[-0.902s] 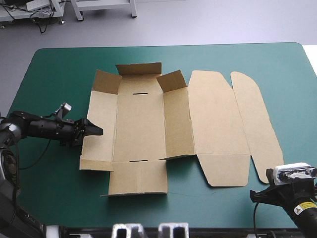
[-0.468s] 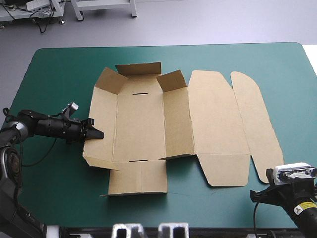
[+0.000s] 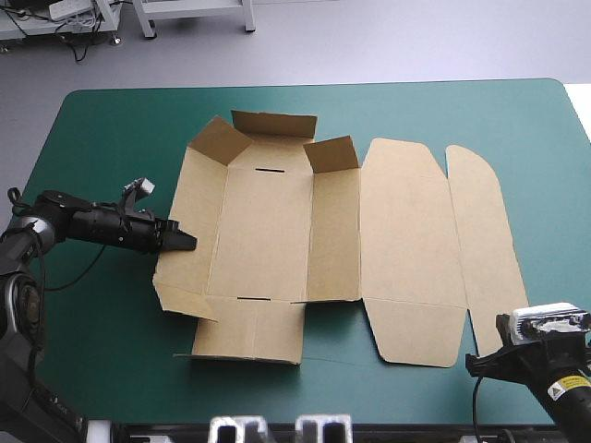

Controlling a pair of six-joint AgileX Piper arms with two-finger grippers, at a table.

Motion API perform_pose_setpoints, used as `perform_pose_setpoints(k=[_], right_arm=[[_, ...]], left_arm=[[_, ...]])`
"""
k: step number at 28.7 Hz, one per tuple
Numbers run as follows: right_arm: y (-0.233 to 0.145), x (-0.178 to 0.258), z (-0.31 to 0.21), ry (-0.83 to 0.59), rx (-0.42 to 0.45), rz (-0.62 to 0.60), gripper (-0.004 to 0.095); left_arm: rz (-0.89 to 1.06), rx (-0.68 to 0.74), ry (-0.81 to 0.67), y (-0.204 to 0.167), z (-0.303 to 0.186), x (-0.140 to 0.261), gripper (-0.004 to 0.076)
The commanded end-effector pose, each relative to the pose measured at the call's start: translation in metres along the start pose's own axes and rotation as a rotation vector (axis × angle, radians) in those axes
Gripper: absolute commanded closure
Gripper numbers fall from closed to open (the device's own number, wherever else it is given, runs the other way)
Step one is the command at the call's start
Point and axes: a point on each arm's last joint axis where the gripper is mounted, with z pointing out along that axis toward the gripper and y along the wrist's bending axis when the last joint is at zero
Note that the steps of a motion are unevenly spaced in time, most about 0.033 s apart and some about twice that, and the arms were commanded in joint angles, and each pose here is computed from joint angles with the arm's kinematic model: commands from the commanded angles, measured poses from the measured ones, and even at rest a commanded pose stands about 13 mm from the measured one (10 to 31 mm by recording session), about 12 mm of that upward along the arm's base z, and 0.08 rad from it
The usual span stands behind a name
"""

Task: Fold the box

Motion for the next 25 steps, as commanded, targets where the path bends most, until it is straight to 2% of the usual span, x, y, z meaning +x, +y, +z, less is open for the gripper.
perform_pose_setpoints(k=[1,12,20,25], right_arm=[[-0.001,-0.013,-0.004,-0.085,0.011,-0.003,0.0928],[-0.002,-0.013,-0.004,-0.084,0.018,-0.009,0.0928],[-0.003,-0.013,-0.004,-0.083,0.034,-0.025,0.0928],[-0.005,-0.025,-0.004,-0.199,0.054,-0.023,0.0928]], left_arm=[[0.149,0.064,-0.004,-0.044,-0.019,-0.018,0.0734],[0.509,-0.182,0.094,-0.135,-0.021,-0.070,0.0734],[0.795,-0.211,0.004,-0.195,-0.019,-0.088,0.0734],[0.942,-0.307,-0.005,-0.219,-0.003,-0.088,0.0734]])
